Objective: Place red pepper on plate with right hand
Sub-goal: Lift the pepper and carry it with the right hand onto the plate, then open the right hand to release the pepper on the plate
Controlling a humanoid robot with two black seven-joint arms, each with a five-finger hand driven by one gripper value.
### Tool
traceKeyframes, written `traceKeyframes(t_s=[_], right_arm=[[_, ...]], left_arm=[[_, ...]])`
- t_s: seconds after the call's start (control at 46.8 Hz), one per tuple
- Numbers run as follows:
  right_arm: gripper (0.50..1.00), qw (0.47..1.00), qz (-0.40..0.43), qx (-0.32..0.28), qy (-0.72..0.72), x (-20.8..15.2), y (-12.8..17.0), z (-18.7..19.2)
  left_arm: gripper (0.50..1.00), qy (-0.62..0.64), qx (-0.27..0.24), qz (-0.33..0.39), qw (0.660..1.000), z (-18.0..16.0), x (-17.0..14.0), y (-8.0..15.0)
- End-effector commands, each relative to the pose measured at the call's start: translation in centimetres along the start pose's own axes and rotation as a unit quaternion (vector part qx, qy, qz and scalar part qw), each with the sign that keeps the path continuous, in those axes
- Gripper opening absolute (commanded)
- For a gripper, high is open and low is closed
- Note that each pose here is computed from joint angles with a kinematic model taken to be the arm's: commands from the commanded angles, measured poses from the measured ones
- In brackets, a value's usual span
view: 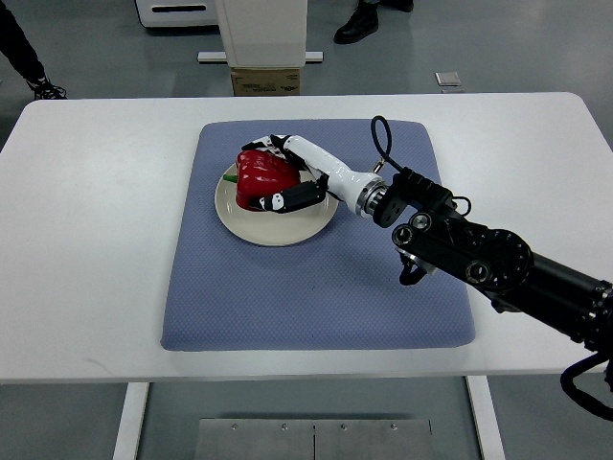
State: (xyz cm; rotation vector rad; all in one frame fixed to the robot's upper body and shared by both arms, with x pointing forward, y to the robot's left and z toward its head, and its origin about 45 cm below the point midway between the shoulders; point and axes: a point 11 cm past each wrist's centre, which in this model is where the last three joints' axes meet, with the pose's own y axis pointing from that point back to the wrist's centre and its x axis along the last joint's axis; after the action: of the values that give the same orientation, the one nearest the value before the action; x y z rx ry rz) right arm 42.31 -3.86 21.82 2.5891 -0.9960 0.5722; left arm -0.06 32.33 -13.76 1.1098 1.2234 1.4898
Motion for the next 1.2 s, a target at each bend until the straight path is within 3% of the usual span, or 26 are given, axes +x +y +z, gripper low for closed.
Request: traceKeyframes(t_s=[0.0, 0.406, 0.791, 0.812, 0.898, 0.983, 1.176], right_arm=[[0.5, 1.0, 0.003, -0.01, -0.001, 0.0, 0.1, 0.6], [0.5, 0.998, 0.027, -0.062, -0.008, 0.2, 0.8, 3.2], [0.5, 0.998, 0.03, -0.06, -0.018, 0.2, 0.8, 3.1], [0.518, 0.998, 0.03, -0.061, -0.019, 0.2, 0.8, 3.2], [0.823, 0.997, 0.03, -0.062, -0.02, 0.0, 0.9, 3.3], [0.987, 0.997, 0.029, -0.064, -0.024, -0.2, 1.0, 3.6], [1.0, 0.997, 0.029, -0.064, -0.031, -0.3, 1.0, 3.6]], left_arm=[[1.0, 0.0, 0.0, 0.0, 1.0, 0.0, 0.0, 0.0], [1.0, 0.0, 0.0, 0.0, 1.0, 0.0, 0.0, 0.0], [1.0, 0.0, 0.0, 0.0, 1.0, 0.0, 0.0, 0.0], [1.0, 0.0, 0.0, 0.0, 1.0, 0.0, 0.0, 0.0], [1.0, 0.0, 0.0, 0.0, 1.0, 0.0, 0.0, 0.0], [1.0, 0.0, 0.0, 0.0, 1.0, 0.0, 0.0, 0.0], [1.0, 0.0, 0.0, 0.0, 1.0, 0.0, 0.0, 0.0]])
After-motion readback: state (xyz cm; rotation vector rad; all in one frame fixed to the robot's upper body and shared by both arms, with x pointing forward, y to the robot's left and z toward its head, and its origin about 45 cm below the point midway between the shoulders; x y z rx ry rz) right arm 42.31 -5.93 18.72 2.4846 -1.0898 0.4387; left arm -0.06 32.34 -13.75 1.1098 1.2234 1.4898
